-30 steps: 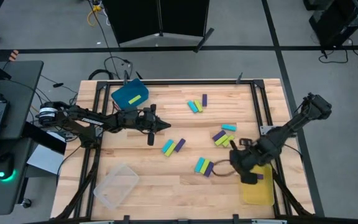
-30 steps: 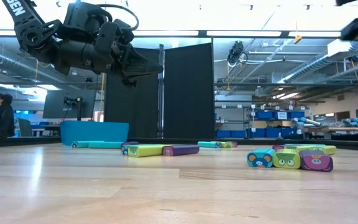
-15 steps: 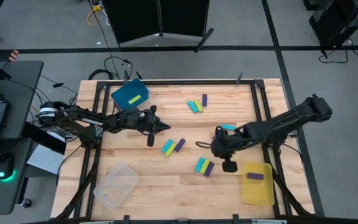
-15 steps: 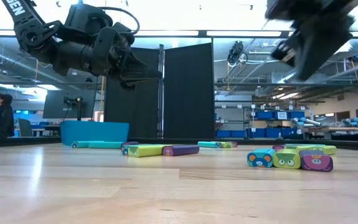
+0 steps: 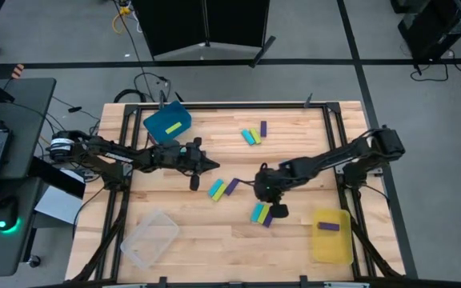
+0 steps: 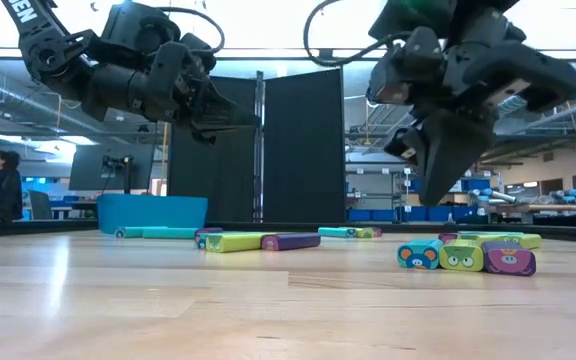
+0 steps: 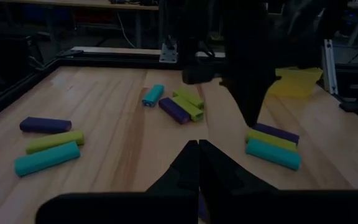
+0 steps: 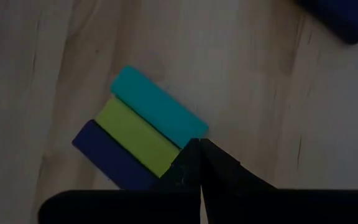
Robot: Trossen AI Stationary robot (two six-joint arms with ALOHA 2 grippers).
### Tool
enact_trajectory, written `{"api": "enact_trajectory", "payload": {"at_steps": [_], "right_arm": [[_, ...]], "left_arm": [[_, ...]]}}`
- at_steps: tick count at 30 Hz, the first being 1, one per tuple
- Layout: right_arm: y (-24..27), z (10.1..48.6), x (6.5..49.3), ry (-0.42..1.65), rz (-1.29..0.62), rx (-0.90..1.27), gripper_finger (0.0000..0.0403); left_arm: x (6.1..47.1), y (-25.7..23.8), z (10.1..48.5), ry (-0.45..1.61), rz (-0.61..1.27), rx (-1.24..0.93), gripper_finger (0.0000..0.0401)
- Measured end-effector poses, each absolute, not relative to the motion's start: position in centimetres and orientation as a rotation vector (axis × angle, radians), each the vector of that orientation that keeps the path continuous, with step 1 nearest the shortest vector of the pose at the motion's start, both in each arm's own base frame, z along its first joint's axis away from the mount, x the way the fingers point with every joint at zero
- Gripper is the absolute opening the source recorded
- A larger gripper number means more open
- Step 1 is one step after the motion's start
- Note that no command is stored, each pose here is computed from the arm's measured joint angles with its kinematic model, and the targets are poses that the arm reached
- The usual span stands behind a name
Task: Sort blocks
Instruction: Put the blue block into the transparent bin
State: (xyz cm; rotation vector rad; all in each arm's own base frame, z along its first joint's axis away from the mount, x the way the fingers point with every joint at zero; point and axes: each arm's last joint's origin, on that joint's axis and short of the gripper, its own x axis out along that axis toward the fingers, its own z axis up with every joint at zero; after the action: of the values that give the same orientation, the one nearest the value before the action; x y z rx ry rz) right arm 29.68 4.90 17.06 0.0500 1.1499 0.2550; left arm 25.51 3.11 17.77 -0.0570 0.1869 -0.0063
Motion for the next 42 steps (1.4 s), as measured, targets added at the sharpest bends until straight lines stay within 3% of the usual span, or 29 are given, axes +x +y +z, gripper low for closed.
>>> {"api": "enact_trajectory", "payload": {"at_steps": [14,28,36,42], "right_arm": [[4.9,14.7,31.2,1.136,0.335,0.091,0.0008],[4.7,13.8,31.3,1.176,0.272,0.124,0.0009],[4.0,14.0,31.4,1.175,0.188,0.135,0.0009],[4.3,15.9,30.9,1.126,0.25,0.134,0.0013]], "left_arm": [[25.4,3.0,17.3,0.234,0.003,-0.057,0.001],[25.4,2.9,17.1,0.253,0.017,-0.041,0.001],[25.4,3.0,17.1,0.255,0.025,-0.04,0.001],[25.4,3.0,17.1,0.255,0.025,-0.041,0.001]]}}
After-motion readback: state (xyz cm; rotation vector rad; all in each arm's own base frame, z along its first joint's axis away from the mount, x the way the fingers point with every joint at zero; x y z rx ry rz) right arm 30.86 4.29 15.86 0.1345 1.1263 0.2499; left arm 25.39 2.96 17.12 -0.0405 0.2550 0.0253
